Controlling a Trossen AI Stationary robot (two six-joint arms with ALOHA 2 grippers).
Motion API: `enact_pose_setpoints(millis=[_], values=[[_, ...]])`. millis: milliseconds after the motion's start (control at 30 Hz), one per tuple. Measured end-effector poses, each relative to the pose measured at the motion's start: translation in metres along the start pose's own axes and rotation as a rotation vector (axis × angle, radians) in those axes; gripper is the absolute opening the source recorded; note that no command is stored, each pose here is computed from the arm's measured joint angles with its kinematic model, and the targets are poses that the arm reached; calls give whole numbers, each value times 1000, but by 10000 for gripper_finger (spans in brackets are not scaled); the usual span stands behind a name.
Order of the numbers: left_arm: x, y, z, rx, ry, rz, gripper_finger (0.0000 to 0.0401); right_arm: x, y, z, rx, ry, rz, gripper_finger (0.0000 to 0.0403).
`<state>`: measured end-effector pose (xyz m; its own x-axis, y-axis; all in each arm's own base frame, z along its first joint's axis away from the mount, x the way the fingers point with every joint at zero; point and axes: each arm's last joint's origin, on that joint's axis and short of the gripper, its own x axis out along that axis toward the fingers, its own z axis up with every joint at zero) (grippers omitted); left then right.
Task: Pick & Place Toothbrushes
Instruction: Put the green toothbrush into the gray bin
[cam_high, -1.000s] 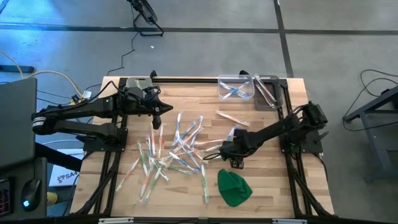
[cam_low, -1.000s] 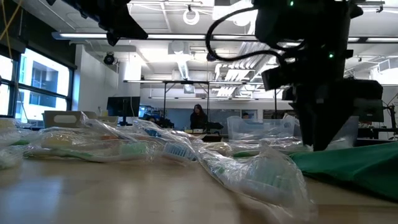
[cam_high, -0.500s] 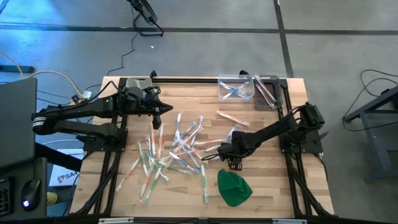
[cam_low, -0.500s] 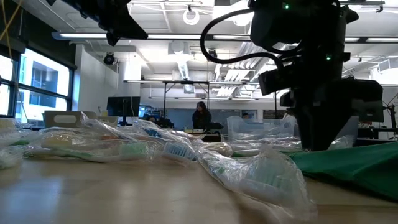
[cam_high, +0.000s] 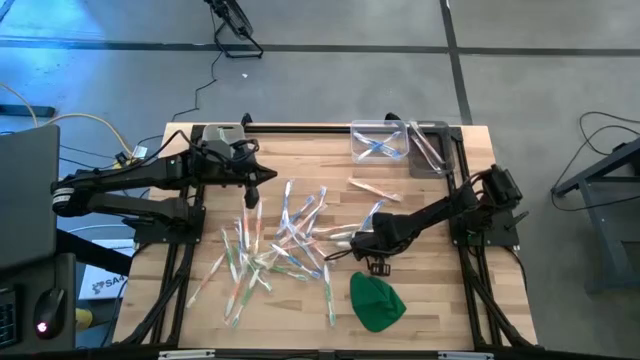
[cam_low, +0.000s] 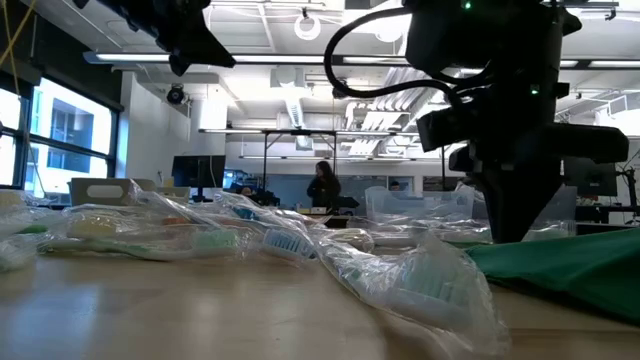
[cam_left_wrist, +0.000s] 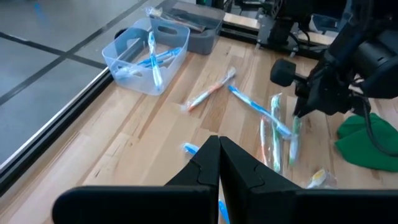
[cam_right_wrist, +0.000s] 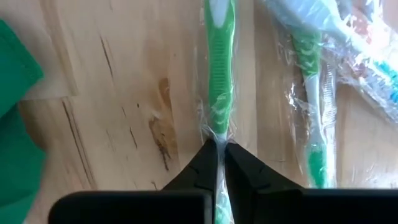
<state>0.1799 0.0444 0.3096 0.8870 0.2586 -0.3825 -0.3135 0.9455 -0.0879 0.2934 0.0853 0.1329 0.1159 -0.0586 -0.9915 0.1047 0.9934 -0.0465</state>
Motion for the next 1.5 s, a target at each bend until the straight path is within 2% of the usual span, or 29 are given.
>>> enact_pose_setpoints(millis=[167, 300, 767, 900, 1067, 1300, 1500], values=[[0, 0, -4, -8, 42, 4, 1, -3, 9, -5, -34, -5, 1, 7], [0, 1, -7, -30, 70, 9, 1, -12, 15, -11, -49, -4, 48, 5], [0, 1, -8, -17, 82, 10, 1, -74, 7, -18, -41, -222, 95, 4], [0, 1, -8, 10, 79, 23, 1, -90, -5, -16, -28, -305, 79, 4], [2, 4, -8, 39, 75, 110, 1, -103, -26, -7, 0, -412, 71, 4], [16, 4, -11, 51, 117, 120, 1, -108, -56, 16, -25, -559, 83, 4], [38, 4, -14, 153, 148, 118, 1, -112, -88, 30, -28, -675, 27, 4]])
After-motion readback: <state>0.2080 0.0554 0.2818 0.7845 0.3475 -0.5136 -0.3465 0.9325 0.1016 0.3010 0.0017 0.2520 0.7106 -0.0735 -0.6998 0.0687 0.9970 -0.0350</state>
